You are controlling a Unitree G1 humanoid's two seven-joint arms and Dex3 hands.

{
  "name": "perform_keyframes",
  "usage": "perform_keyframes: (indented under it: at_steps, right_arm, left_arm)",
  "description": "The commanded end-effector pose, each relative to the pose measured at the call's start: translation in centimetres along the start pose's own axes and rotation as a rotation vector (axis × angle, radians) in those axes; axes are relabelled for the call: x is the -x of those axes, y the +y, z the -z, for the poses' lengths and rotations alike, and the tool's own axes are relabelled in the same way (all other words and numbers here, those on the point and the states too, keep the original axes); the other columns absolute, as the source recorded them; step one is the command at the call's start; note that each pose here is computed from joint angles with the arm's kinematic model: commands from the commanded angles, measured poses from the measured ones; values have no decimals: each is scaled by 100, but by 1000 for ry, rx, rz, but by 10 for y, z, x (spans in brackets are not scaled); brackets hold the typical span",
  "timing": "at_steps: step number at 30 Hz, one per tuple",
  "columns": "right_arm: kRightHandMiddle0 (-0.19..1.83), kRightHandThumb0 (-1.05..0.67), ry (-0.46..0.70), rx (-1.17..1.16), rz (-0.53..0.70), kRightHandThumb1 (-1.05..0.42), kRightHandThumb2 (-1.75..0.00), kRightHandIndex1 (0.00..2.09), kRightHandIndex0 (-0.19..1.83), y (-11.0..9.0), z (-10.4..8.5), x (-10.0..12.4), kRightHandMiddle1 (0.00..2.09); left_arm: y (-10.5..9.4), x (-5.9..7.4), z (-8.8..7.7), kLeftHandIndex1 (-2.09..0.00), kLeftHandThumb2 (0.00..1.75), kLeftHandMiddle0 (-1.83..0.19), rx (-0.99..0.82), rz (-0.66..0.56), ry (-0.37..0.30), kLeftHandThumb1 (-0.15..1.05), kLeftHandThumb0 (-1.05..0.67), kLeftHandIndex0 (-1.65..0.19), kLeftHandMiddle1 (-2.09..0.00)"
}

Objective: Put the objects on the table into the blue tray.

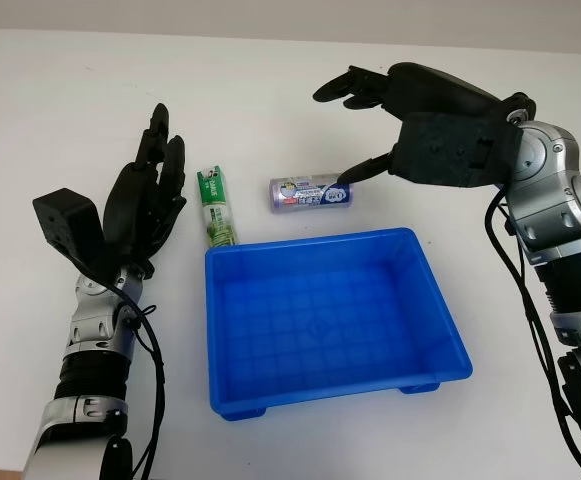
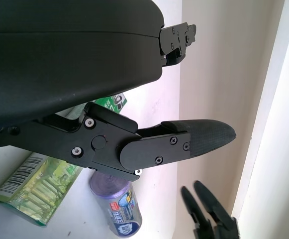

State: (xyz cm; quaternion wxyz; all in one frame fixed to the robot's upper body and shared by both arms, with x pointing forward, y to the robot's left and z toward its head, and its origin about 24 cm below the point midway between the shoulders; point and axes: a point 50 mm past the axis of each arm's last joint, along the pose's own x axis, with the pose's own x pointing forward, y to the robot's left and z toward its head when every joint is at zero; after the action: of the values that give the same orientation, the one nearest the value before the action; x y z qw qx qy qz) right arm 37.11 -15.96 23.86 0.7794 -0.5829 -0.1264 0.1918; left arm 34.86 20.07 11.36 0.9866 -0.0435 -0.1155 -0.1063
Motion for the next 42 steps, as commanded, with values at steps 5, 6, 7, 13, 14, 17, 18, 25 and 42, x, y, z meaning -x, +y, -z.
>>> perform_keyframes:
  at_steps: [5, 6, 7, 13, 14, 17, 18, 25, 42]
  right_arm:
    - [5, -73, -47, 57, -5, -84, -5, 197, -12, 4, -8, -9, 79]
    - [4, -73, -52, 67, -13, -84, -5, 176, -14, 7, -8, -10, 81]
    - [2, -73, -55, 75, -18, -84, -5, 150, -13, 8, -9, -11, 82]
    - [5, -73, -66, 174, -68, -89, -6, 113, -3, 20, -7, -13, 74]
    - [6, -73, -68, 185, -76, -90, -5, 129, -6, 22, -6, -14, 75]
    - [11, -70, -63, 190, -100, -89, -5, 119, -5, 30, -4, -16, 72]
    - [12, -68, -57, 195, -109, -89, -5, 115, -1, 33, -3, -17, 71]
    - [20, -59, -67, 271, -152, -94, -6, 170, 6, 52, 2, -20, 66]
    - [32, -53, -164, 422, 8, -105, -8, 209, 84, 51, 3, -20, 207]
  left_arm:
    - [-1, -3, -2, 0, 58, 19, -3, 3, -20, 105, -76, 19, 0]
    - [-1, -2, -2, 0, 57, 19, -1, 2, -21, 105, -76, 19, 0]
    - [-1, -2, -2, 0, 57, 19, 1, 2, -22, 105, -76, 19, 0]
    - [0, -1, -2, 0, 56, 19, 0, 0, -23, 105, -77, 19, 0]
    - [0, -1, -2, 0, 55, 19, 3, -1, -22, 105, -77, 19, 0]
    - [-1, -1, -1, 0, 55, 19, 10, 2, -22, 105, -76, 19, 0]
    - [-1, -1, -1, 0, 55, 19, 12, 2, -21, 105, -76, 19, 0]
    - [-2, 0, 0, 0, 54, 19, 26, -2, -14, 105, -76, 19, -1]
    - [-1, 1, 1, 0, 53, 19, 30, 1, -13, 105, -76, 19, -1]
